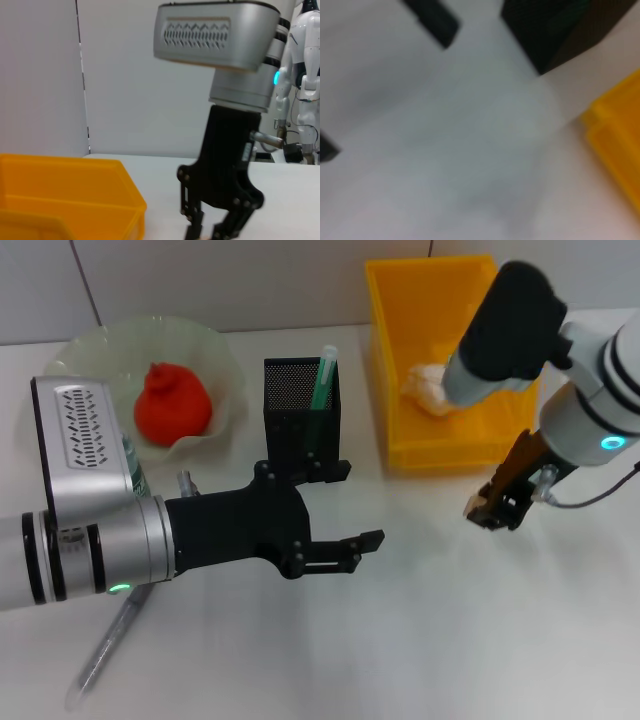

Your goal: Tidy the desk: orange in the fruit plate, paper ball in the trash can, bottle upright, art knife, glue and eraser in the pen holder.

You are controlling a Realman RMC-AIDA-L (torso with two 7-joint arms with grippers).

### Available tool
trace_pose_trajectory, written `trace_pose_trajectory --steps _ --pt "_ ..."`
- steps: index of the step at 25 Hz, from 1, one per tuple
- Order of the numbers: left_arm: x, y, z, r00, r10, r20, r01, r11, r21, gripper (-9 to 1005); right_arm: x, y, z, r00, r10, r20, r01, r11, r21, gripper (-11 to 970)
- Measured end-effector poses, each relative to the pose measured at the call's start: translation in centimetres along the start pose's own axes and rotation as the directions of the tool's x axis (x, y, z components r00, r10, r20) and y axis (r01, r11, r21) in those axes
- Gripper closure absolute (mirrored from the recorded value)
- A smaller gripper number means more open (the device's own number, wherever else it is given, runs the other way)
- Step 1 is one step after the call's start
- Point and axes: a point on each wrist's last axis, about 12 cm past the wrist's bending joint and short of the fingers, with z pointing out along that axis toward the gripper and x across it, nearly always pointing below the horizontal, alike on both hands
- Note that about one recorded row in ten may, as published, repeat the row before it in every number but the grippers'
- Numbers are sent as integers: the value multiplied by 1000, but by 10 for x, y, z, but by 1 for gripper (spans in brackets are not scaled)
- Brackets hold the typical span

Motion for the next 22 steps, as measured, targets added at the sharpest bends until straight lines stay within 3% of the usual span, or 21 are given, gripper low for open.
trace_pose_trajectory --steps 9,22 --pt "-2 1 1 1000 0 9 0 1000 0 150 13 -21 -20 982 61 177 -76 994 82 705" --pt "-3 1 1 1000 -5 20 5 1000 -5 151 36 -36 -47 870 81 487 -111 993 33 705"
